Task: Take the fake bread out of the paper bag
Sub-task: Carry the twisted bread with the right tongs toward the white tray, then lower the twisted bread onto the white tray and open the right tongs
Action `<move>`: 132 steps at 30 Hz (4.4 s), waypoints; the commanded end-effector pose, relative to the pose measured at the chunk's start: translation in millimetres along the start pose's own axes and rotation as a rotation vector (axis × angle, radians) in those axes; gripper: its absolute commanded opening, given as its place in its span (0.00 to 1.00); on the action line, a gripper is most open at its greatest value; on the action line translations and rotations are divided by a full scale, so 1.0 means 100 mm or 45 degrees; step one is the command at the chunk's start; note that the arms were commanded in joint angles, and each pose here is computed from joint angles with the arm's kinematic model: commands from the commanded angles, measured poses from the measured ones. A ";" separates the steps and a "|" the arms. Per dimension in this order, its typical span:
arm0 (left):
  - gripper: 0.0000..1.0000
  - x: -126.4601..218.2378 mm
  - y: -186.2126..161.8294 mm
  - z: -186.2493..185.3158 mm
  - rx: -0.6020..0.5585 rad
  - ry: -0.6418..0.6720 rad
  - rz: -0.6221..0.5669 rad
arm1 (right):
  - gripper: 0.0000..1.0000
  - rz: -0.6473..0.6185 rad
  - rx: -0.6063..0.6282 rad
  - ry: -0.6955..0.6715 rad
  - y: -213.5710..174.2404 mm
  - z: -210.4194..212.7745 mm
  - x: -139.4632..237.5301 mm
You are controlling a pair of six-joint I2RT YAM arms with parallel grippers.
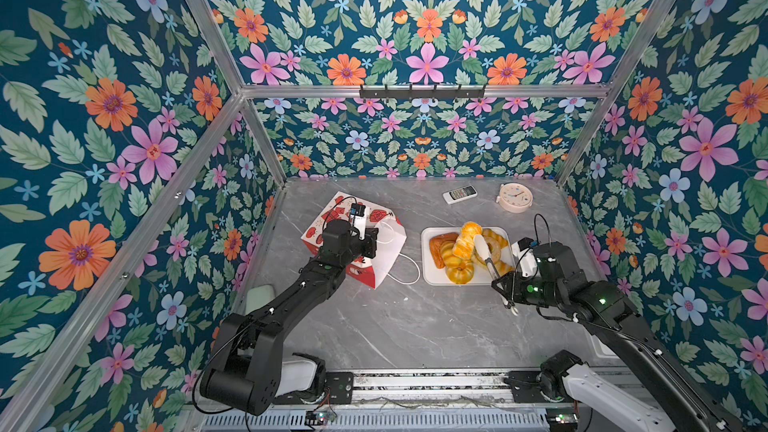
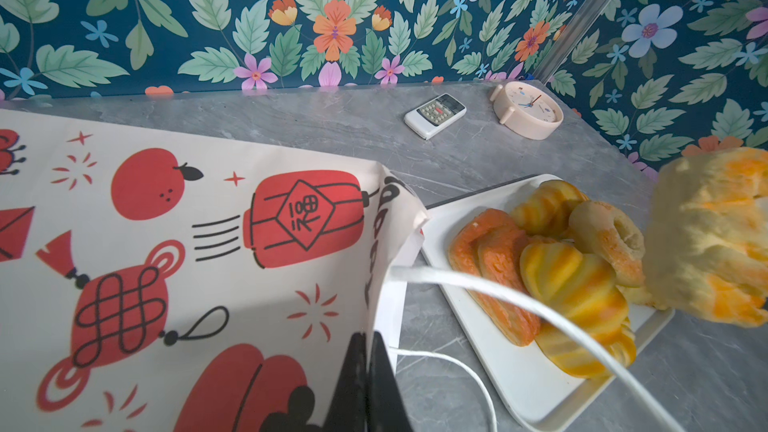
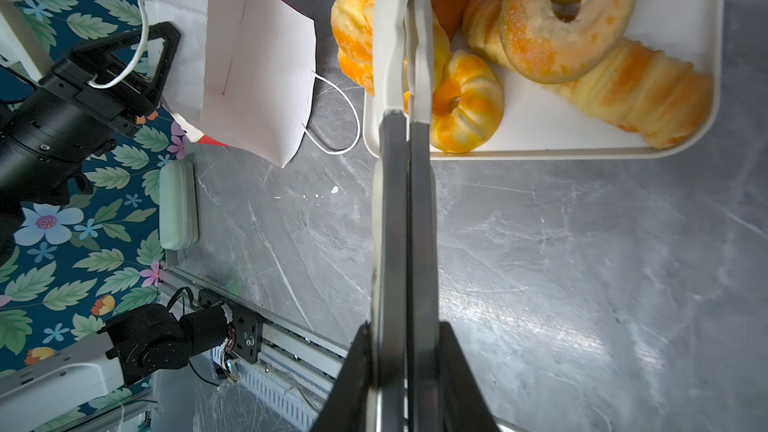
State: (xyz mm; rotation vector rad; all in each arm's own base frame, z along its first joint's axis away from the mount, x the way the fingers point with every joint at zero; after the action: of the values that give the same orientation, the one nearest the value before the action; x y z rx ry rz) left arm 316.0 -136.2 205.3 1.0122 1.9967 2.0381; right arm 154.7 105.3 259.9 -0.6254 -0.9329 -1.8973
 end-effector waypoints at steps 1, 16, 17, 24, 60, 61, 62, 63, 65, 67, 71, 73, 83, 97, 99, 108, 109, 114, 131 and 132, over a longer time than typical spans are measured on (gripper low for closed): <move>0.00 0.01 0.06 0.01 0.003 0.001 -0.058 | 0.00 0.012 0.026 -0.053 -0.04 -0.05 0.08; 0.00 0.05 0.04 0.08 0.026 0.057 -0.060 | 0.00 0.231 0.140 0.133 -0.03 0.21 -0.16; 0.00 0.05 0.04 0.09 0.027 0.060 -0.062 | 0.00 0.239 0.171 0.117 -0.02 0.24 -0.16; 0.00 0.08 0.00 0.11 0.039 0.064 -0.073 | 0.00 0.356 0.302 -0.005 -0.02 0.36 -0.29; 0.00 0.04 -0.23 0.29 0.144 0.013 -0.121 | 0.00 0.517 0.474 -0.413 0.22 0.46 -0.94; 0.00 0.03 -0.23 0.29 0.145 0.013 -0.124 | 0.00 0.523 0.476 -0.421 0.22 0.45 -0.95; 0.00 0.03 -0.23 0.29 0.146 0.011 -0.122 | 0.00 0.524 0.477 -0.423 0.22 0.45 -0.96; 0.00 0.03 -0.23 0.30 0.147 0.009 -0.123 | 0.00 0.530 0.476 -0.423 0.22 0.45 -0.97; 0.00 0.02 -0.22 0.30 0.149 0.008 -0.126 | 0.00 0.535 0.479 -0.419 0.22 0.45 -0.99; 0.00 0.02 -0.23 0.30 0.152 0.008 -0.126 | 0.00 0.535 0.481 -0.420 0.22 0.46 -1.01; 0.00 0.02 -0.22 0.30 0.153 0.002 -0.127 | 0.00 0.539 0.484 -0.432 0.23 0.46 -1.06; 0.00 0.02 -0.23 0.30 0.156 0.002 -0.127 | 0.00 0.539 0.484 -0.432 0.24 0.47 -1.09; 0.00 0.04 -0.22 0.31 0.158 0.003 -0.133 | 0.07 0.479 0.469 -0.463 0.32 0.50 -1.14; 0.00 0.05 -0.23 0.32 0.164 0.002 -0.139 | 0.25 0.412 0.447 -0.421 0.34 0.54 -1.05; 0.00 0.05 -0.23 0.32 0.165 0.000 -0.139 | 0.26 0.415 0.446 -0.421 0.34 0.54 -1.07; 0.00 0.05 -0.24 0.32 0.169 -0.004 -0.138 | 0.21 0.464 0.461 -0.372 0.33 0.58 -1.16; 0.00 0.05 -0.23 0.32 0.167 -0.002 -0.142 | 0.21 0.465 0.463 -0.368 0.33 0.59 -1.17; 0.00 0.05 -0.24 0.32 0.168 -0.004 -0.139 | 0.25 0.472 0.473 -0.398 0.35 0.58 -1.19; 0.00 0.05 -0.25 0.33 0.174 -0.001 -0.138 | 0.34 0.322 0.455 -0.356 0.42 0.64 -0.99; 0.00 0.05 -0.25 0.33 0.175 -0.001 -0.138 | 0.34 0.307 0.454 -0.355 0.43 0.65 -0.99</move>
State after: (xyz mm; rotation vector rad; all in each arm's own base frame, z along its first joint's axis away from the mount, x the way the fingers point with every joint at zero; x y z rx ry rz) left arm 319.5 -102.6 178.4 0.9229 2.1728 1.8737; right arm 238.3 192.8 236.8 -0.7770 -1.2655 -1.3669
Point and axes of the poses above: each gripper's point midway between its finger pads, its own x axis back along the fingers, its own z axis along the line the jaws close on, y = z × x, the point moved 7 cm from there along x, back along the fingers, and after that the axes turned 9 degrees about -x, right-handed, at the moved point
